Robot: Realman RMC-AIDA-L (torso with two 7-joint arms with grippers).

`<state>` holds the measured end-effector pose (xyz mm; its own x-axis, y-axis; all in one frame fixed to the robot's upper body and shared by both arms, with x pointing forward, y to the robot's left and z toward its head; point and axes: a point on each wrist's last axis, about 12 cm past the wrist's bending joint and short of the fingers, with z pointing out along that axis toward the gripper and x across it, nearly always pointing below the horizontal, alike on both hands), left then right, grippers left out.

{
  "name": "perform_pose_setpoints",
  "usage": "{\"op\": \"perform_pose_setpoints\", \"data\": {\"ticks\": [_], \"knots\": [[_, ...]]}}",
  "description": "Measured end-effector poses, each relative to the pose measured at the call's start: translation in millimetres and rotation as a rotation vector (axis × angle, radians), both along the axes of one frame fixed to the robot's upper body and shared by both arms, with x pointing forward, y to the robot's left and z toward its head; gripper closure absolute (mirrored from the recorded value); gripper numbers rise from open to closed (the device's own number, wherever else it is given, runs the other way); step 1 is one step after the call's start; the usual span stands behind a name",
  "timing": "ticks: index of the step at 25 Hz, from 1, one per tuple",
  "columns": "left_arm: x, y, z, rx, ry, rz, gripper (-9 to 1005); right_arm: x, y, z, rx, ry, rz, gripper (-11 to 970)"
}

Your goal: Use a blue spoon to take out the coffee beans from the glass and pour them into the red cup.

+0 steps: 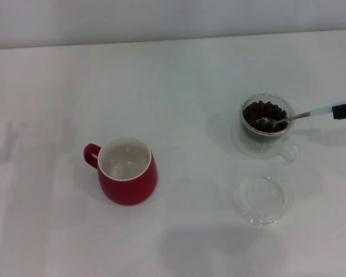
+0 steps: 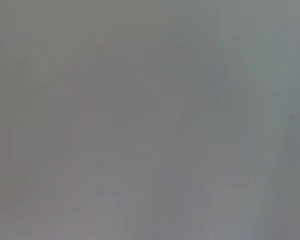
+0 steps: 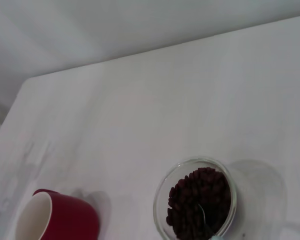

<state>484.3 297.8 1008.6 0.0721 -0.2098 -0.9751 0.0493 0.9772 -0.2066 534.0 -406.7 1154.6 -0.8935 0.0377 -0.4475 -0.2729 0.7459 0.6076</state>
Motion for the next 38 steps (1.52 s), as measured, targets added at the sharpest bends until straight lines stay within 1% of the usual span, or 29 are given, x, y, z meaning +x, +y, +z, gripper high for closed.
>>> {"op": "perform_pose_setpoints", "data": {"ticks": [8, 20, 29, 38], "knots": [[3.2, -1, 1.8, 0.002, -0.007, -0.006, 104, 0.7, 1, 2.6, 0.009, 0.037, 0.001, 823], [5.1, 4, 5.3, 0.018, -0.03, 0.003, 103, 7.3, 4, 2.9, 0.059, 0.105, -0.07, 824], [7.2, 9, 8.7, 0.043, -0.051, 0.009, 103, 18.5, 11, -8.1, 0.116, 0.15, -0.075, 824], [4.1, 15, 10.4, 0.06, -0.07, 0.017, 105, 14.6, 4, -10.9, 0.14, 0.171, -0.131, 825]]}}
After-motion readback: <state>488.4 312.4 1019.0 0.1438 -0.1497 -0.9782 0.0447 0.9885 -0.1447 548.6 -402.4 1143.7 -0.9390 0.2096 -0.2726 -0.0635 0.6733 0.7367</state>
